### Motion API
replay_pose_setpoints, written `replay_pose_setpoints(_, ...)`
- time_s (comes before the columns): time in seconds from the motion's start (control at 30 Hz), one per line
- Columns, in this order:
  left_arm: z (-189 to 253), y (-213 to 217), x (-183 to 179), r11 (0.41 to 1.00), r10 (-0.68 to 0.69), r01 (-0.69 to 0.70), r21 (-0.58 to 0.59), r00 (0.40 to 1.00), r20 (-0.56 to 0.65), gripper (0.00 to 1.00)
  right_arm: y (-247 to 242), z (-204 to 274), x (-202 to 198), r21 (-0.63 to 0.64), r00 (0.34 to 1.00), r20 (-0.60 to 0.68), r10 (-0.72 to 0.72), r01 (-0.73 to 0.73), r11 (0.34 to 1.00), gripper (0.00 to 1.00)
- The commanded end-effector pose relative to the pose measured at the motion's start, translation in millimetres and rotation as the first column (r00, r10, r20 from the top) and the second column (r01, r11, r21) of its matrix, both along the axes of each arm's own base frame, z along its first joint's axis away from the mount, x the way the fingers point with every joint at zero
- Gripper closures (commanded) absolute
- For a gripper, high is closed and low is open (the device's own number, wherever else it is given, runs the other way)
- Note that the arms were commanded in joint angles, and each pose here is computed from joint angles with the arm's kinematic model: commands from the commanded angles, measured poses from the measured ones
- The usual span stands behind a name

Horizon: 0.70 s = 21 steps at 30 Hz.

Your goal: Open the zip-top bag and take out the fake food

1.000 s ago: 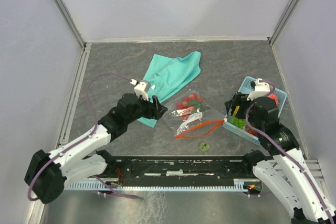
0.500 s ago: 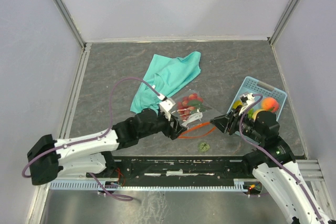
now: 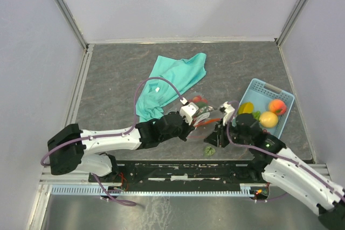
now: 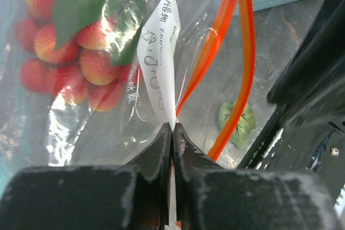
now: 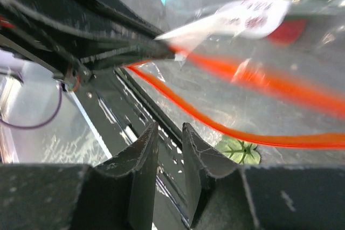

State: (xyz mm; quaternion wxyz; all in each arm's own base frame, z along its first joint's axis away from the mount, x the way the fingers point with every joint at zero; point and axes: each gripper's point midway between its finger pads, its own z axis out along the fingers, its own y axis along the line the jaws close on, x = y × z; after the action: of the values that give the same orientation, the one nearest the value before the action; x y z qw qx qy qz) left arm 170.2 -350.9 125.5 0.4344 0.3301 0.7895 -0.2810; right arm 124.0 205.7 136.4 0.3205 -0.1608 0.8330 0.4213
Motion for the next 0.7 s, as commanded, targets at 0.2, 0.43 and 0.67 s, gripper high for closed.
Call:
replay_pose_setpoints(0.2,53,-21,12,0.985,0.050,-0.052,-0.162,0.999,-0.018,0.97,-4,18,90,-0.041,0.869,0.209,-0.449,0.466,0.884,0.74)
replay_pose_setpoints(0.43,50,-5,23,0.982,0.115,-0.119,-0.145,0.993,-0.033,0.97,25,76,59,0.212,0.914,0.311,-0.260,0.200,0.957,0.72)
replay_pose_setpoints(0.67,55,-11,25,0.966,0.107,-0.125,-0.226,0.990,-0.091,0.97,2,28,73,0.004,0.906,0.255,-0.338,0.349,0.937,0.78)
